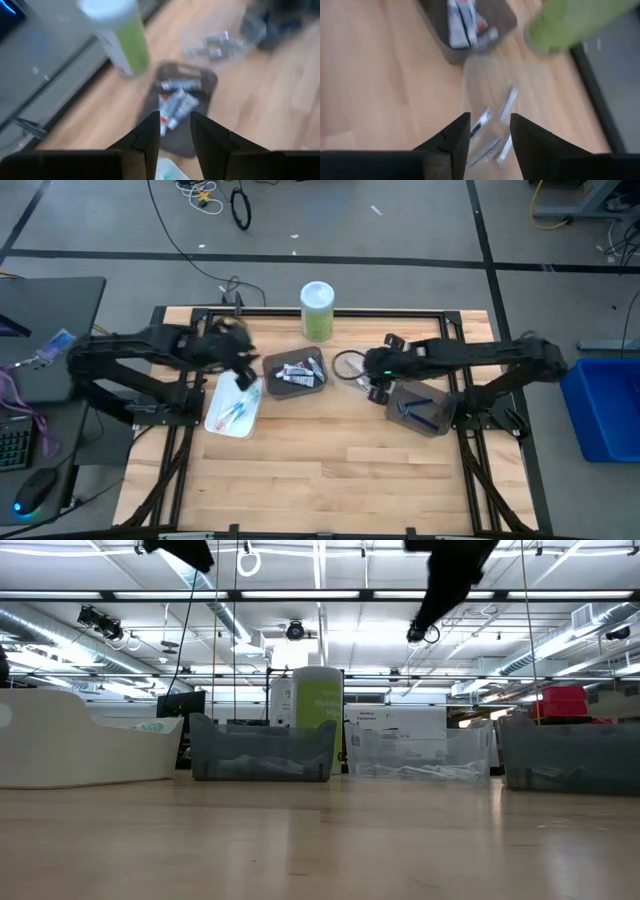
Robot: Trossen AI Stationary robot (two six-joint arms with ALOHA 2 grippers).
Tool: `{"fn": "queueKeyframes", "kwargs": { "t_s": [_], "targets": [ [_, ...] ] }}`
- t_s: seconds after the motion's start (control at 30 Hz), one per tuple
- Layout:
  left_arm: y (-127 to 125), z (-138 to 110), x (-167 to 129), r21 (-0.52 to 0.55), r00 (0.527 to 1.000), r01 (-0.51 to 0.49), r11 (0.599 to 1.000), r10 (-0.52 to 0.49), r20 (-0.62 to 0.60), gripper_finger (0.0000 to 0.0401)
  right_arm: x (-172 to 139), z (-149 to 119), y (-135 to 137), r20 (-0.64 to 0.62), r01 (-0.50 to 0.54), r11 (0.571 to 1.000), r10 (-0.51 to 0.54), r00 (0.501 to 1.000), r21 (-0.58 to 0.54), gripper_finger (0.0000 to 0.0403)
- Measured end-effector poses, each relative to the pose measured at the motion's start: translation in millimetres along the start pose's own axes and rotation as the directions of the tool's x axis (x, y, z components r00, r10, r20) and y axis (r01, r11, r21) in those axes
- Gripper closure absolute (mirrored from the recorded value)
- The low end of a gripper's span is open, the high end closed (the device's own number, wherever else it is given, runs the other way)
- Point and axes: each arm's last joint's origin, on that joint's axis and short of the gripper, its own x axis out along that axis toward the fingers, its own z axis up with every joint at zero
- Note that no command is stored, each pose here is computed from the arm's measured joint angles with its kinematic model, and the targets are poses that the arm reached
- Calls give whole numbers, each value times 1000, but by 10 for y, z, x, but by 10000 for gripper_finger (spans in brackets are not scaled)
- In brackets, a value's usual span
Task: Pick & Place Travel size toiletries
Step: Return to Home Position
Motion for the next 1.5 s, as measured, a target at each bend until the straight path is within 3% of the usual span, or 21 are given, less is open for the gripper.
{"fn": "queueKeyframes", "kwargs": {
  "t_s": [0.17,0.3,0.4,0.63,0.83,0.97,1.1,1.27,1.33,1.5],
  "targets": [
    [245,-190,-386,-55,989,21,998,-12,144,285,-542,-115,-16,189,-114,982,142,972,-152,268],
    [418,-486,-514,-81,964,92,992,-68,258,285,-767,-280,-27,347,-226,931,320,882,-286,280],
    [516,-769,-462,-64,931,140,988,-110,348,285,-798,-457,-65,448,-250,915,377,811,-317,288],
    [653,-1313,-217,-12,812,230,973,-185,553,285,-676,-946,-200,614,-217,934,350,708,-283,308],
    [690,-1616,-34,30,724,267,963,-221,653,285,-515,-1340,-266,689,-213,946,325,648,-245,326],
    [709,-1768,66,29,706,270,962,-219,674,285,-388,-1565,-285,724,-206,951,308,618,-229,337],
    [659,-1843,194,48,734,247,968,-219,643,285,-263,-1750,-285,742,-208,953,301,600,-218,347],
    [565,-1912,375,70,712,231,970,-218,667,285,-156,-1913,-281,769,-225,953,296,567,-201,359],
    [533,-1930,432,73,689,227,971,-213,692,285,-98,-1970,-271,771,-232,953,296,564,-196,366],
    [468,-2039,615,77,697,201,977,-197,690,285,37,-2086,-243,771,-246,949,305,560,-197,387]
  ]
}}
